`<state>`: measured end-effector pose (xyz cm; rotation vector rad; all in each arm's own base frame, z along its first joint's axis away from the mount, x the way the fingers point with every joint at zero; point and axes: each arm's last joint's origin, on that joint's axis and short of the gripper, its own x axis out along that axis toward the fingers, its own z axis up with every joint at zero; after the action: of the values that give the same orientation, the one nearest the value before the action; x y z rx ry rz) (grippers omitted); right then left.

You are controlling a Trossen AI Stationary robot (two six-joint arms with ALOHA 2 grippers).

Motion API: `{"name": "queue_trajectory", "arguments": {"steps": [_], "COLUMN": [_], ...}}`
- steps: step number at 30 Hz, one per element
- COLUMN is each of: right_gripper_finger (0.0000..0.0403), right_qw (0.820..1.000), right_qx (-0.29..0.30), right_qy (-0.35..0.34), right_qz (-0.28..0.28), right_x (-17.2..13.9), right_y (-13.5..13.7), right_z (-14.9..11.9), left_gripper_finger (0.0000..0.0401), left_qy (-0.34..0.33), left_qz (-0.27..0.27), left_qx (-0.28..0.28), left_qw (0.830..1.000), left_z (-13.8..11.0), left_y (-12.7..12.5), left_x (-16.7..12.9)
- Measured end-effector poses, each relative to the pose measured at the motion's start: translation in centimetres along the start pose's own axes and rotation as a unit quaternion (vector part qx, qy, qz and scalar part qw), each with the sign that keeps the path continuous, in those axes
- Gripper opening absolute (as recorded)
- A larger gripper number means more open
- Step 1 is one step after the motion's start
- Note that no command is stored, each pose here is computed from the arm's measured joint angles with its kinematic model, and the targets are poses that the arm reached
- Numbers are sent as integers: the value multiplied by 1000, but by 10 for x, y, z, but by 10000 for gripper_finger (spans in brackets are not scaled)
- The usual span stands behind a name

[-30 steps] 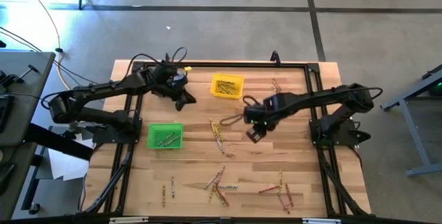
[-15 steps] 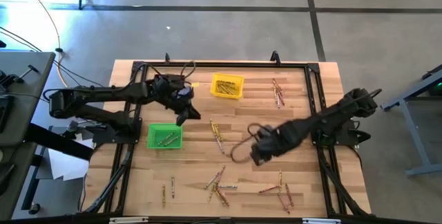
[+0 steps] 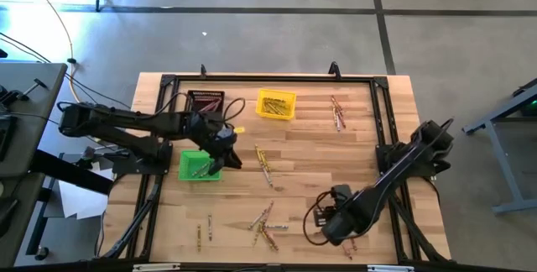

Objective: Sort crayons
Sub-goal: Put the yellow crayon into the yellow bin

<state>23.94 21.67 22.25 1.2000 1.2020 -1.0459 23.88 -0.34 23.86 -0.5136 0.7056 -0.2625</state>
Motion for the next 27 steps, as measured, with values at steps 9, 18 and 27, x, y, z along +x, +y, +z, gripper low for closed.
{"name": "queue_trajectory", "arguments": {"steps": [9, 18, 27], "right_gripper_finger": [139, 139, 139], "right_qw": [997, 998, 999], "right_qx": [14, 15, 17], "right_qy": [-7, 19, 42], "right_qz": [-79, -60, -21], "right_x": [45, 79, 93], "right_y": [3, -14, -33], "right_z": [-12, -6, 7], "left_gripper_finger": [62, 62, 62], "left_qy": [-17, -35, -38], "left_qz": [0, -13, -6], "left_qx": [14, 16, 4], "left_qw": [1000, 999, 999], "left_z": [-3, 0, 1], "left_y": [-18, -22, -22], "left_x": [7, 8, 8]}}
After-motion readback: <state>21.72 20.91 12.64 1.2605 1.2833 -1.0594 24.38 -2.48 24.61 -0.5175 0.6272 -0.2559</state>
